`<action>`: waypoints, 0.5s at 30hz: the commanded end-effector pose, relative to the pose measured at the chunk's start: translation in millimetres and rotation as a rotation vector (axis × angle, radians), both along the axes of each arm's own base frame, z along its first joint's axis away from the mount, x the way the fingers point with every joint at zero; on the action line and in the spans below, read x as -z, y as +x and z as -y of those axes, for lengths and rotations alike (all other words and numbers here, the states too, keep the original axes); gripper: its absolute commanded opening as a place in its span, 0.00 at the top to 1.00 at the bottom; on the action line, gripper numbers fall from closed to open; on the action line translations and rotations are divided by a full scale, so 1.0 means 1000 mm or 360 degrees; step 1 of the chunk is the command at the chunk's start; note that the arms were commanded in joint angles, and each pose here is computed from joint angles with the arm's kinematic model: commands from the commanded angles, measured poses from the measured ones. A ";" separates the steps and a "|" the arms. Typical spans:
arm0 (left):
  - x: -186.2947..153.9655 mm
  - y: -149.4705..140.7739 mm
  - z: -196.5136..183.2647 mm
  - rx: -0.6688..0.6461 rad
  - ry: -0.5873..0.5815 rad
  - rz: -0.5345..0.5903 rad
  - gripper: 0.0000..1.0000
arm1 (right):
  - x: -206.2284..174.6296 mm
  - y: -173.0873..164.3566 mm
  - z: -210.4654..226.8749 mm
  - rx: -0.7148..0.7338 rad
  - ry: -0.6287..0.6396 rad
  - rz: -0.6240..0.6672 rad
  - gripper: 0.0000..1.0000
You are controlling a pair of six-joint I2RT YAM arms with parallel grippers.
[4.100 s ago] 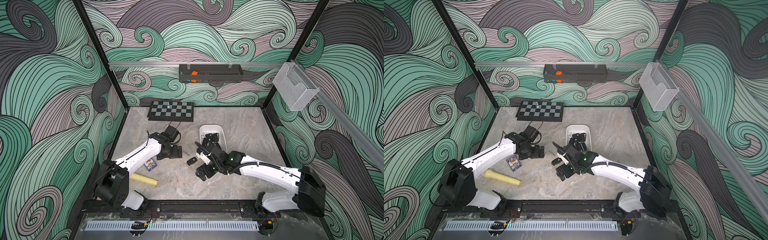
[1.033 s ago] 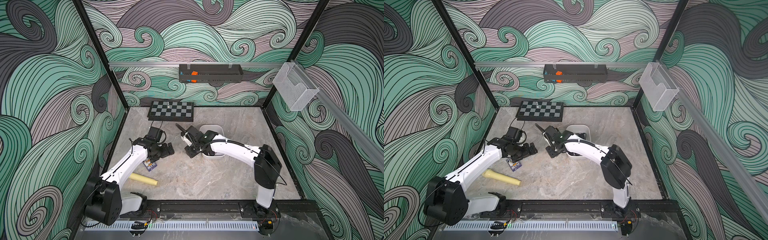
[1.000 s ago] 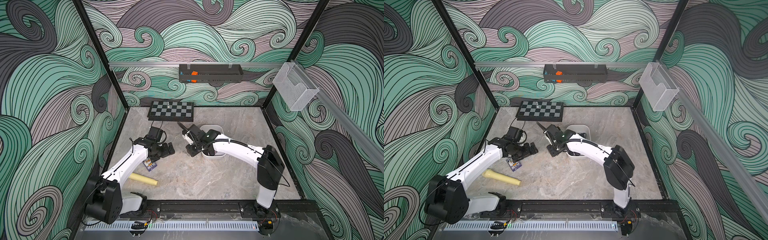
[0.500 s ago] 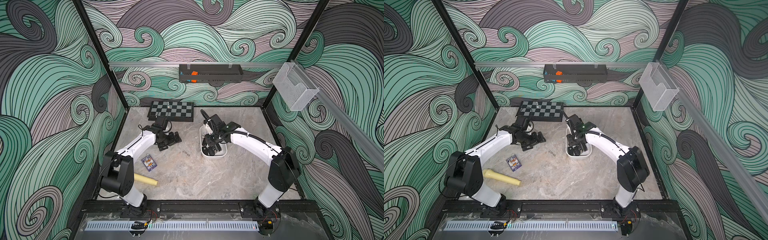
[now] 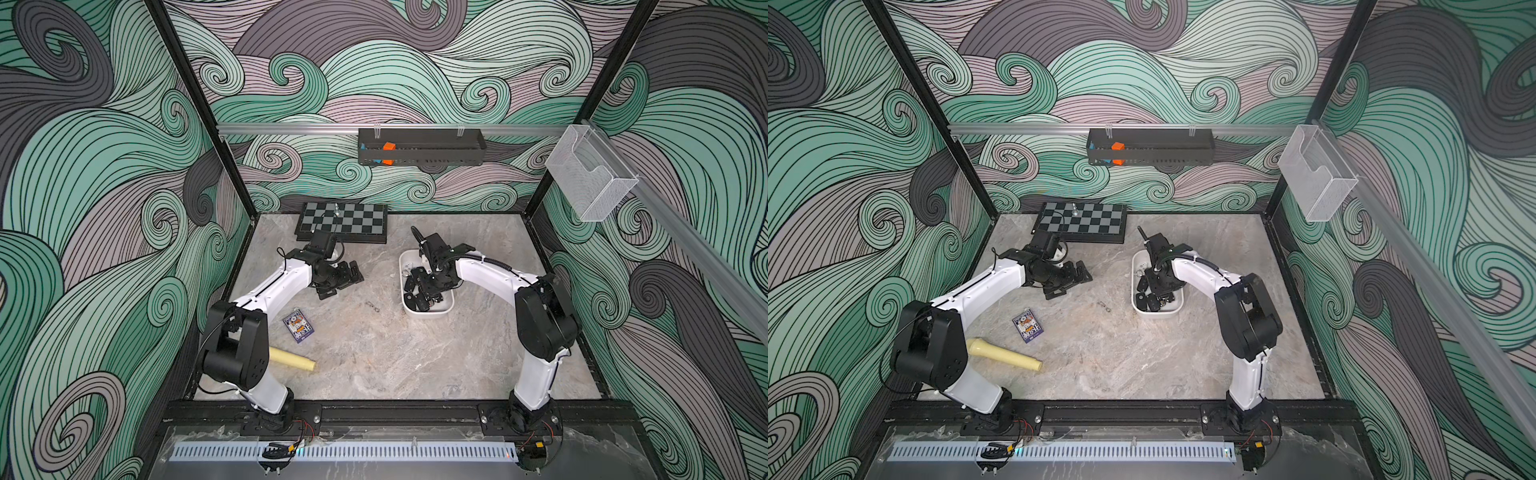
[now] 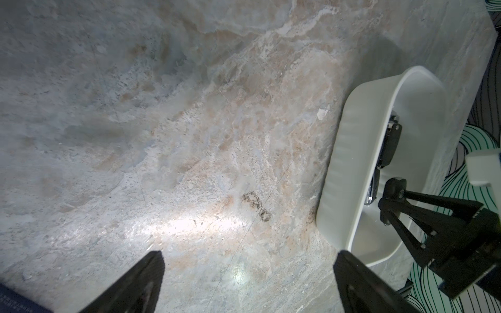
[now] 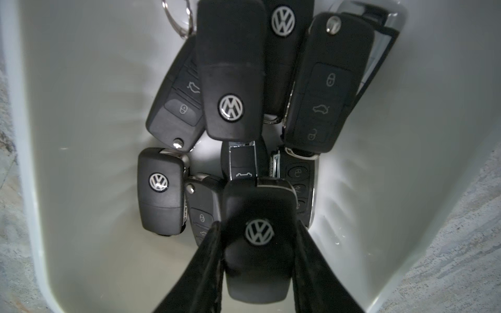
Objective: Place the car key into the storage box
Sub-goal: Place the car key in the storage box.
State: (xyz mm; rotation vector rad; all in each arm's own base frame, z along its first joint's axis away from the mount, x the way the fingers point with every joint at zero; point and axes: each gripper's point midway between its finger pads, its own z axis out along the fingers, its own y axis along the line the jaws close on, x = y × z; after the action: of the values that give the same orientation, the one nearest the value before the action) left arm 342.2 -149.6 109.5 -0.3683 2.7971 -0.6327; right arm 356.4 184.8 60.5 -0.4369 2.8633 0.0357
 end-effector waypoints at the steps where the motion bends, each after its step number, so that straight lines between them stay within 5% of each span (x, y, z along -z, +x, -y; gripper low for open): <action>1: -0.002 -0.004 -0.008 -0.0031 0.0035 0.0002 0.01 | 0.011 -0.001 0.000 0.0032 0.0000 -0.0040 0.74; 9: -0.005 -0.013 -0.016 -0.0028 0.0081 0.0023 0.01 | 0.019 -0.002 0.005 0.0047 -0.0024 -0.0066 0.68; 15: -0.012 -0.019 -0.023 0.0001 0.0152 0.0053 0.01 | -0.013 0.006 -0.005 0.0015 0.0075 0.0037 0.48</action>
State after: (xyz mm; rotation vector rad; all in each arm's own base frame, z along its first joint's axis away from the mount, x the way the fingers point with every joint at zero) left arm 328.7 -136.6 114.5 -0.3644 2.7850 -0.5615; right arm 354.1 181.9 42.6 -0.4290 2.9067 0.0192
